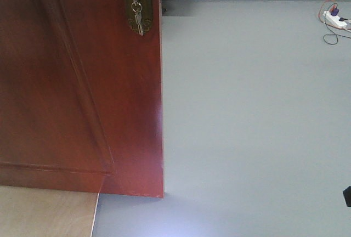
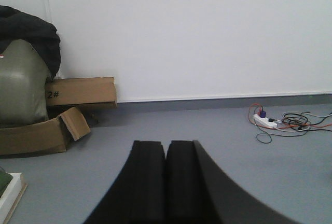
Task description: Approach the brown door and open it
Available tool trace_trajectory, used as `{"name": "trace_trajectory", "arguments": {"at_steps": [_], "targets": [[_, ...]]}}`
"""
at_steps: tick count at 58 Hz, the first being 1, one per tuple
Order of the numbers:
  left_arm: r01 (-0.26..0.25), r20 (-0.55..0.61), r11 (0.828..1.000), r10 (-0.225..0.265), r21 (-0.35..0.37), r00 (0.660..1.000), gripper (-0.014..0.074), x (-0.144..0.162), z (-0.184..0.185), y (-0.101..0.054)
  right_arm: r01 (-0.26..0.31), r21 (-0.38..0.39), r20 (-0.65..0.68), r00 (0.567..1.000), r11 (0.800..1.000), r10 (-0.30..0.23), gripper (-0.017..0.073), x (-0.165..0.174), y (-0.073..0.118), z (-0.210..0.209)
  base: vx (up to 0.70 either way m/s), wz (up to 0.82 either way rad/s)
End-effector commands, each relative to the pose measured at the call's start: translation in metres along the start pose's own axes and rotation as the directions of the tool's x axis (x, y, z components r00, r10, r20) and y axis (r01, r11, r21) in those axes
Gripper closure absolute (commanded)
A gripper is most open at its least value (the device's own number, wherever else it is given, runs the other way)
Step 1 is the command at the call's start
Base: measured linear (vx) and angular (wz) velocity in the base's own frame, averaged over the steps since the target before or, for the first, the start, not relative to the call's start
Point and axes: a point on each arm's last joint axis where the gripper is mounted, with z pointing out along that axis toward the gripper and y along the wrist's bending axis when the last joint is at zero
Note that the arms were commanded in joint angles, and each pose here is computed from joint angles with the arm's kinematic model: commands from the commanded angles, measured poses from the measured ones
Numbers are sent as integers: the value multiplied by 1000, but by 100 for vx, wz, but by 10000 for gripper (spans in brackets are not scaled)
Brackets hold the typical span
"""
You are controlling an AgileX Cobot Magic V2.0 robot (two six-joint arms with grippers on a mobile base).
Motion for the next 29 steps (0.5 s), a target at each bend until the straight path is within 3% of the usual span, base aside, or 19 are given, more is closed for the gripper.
{"name": "trace_trajectory", "arguments": {"at_steps": [1,15,29], "targets": [[-32,119,999,33,-7,992,597,1,-25,4,12,12,85,996,1000,-13,559,-6,-1,-1,0,0],[-47,104,990,61,-134,993,597,51,-88,28,12,12,85,996,1000,-13,559,-6,-1,-1,0,0],[-37,143,990,57,-140,988,597,97,-134,28,12,12,85,996,1000,-13,559,-6,-1,-1,0,0]]}}
